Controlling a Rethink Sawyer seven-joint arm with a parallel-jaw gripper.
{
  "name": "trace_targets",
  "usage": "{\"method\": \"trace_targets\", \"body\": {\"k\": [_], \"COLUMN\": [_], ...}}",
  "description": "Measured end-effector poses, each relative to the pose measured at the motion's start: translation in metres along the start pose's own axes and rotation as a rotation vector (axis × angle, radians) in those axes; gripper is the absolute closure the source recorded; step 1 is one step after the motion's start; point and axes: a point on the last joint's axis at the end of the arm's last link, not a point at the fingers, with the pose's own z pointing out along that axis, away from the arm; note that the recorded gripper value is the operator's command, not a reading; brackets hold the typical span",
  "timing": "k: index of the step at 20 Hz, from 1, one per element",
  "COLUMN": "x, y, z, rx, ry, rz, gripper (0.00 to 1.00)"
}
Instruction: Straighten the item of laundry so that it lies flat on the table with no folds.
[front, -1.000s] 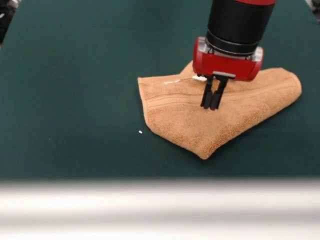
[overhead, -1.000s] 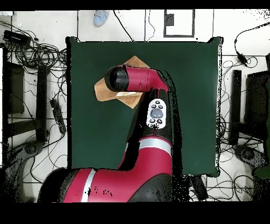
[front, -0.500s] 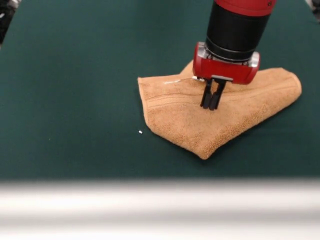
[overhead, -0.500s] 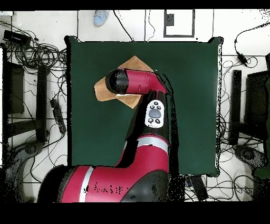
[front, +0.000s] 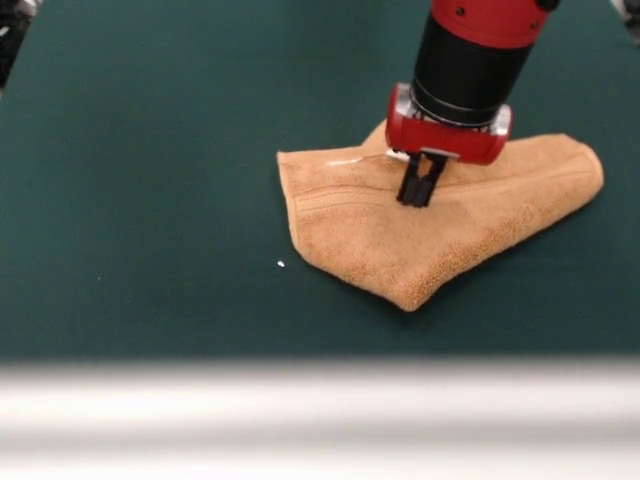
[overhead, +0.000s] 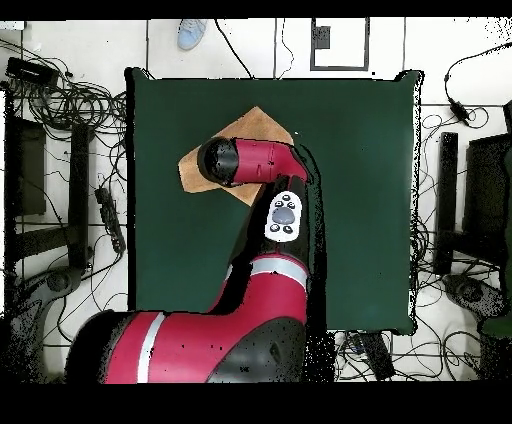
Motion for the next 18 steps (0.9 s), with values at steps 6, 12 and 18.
{"method": "trace_targets", "body": {"k": [6,12,18], "x": [0.01,0.009,0.007], "y": [-0.001,0.0,0.001], "z": [0.001,0.004,0.005], "rx": [0.042,0.059,0.066], "ry": [0.026,0.033,0.042], "rz": [-0.023,-0.027,-0.024], "gripper": [1.0,1.0,1.0]}}
